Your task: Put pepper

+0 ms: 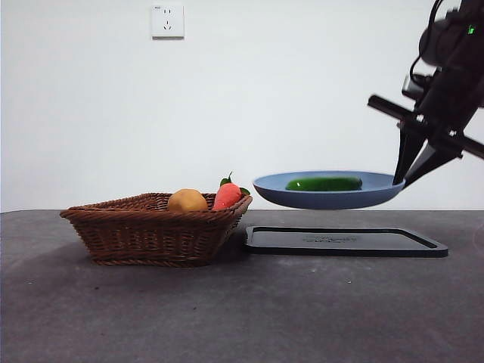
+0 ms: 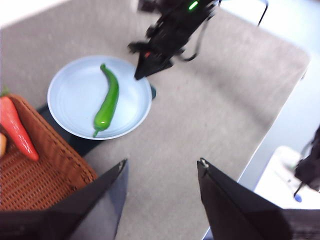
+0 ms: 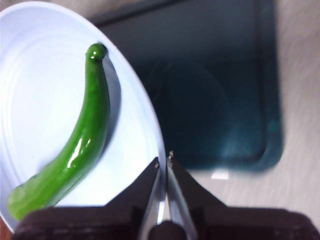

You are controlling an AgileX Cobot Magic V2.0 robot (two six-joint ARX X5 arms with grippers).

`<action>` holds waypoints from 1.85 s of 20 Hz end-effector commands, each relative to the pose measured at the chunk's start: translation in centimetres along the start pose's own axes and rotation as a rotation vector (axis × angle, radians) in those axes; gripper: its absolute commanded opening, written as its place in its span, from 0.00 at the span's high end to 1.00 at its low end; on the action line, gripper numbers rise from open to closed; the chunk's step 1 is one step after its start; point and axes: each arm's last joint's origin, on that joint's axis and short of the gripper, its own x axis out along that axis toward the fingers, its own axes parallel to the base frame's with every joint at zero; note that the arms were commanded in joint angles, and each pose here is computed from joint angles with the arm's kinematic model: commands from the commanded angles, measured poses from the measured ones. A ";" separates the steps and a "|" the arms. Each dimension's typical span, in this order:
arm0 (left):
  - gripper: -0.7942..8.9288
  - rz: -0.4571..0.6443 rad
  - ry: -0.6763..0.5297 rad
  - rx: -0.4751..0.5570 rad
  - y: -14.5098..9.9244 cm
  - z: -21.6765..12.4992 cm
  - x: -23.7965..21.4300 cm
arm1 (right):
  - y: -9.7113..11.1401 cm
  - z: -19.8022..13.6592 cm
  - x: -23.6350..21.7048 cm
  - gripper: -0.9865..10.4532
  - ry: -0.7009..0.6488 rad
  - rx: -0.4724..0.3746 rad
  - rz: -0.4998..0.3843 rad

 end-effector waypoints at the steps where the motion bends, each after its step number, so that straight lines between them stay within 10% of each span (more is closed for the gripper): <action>1: 0.66 -0.010 -0.050 0.012 -0.2 0.3 -1.5 | -0.7 1.4 1.5 0.91 -0.009 0.024 -0.001; 13: 0.66 -0.002 -0.076 0.008 -0.1 0.2 -2.6 | -3.0 2.2 5.7 0.91 -0.012 0.036 -0.015; 20: 0.66 0.015 -0.064 0.008 -0.1 0.0 -2.5 | -2.7 2.1 4.7 0.74 -0.004 0.004 -0.019; 27: 0.67 0.106 -0.029 0.018 0.2 -0.4 -2.5 | 1.6 0.5 -6.6 0.74 -0.141 -0.173 0.016; 37: 0.67 0.126 0.009 0.063 0.3 -0.5 -1.9 | 7.8 -12.8 -21.5 0.75 -0.110 -0.471 0.117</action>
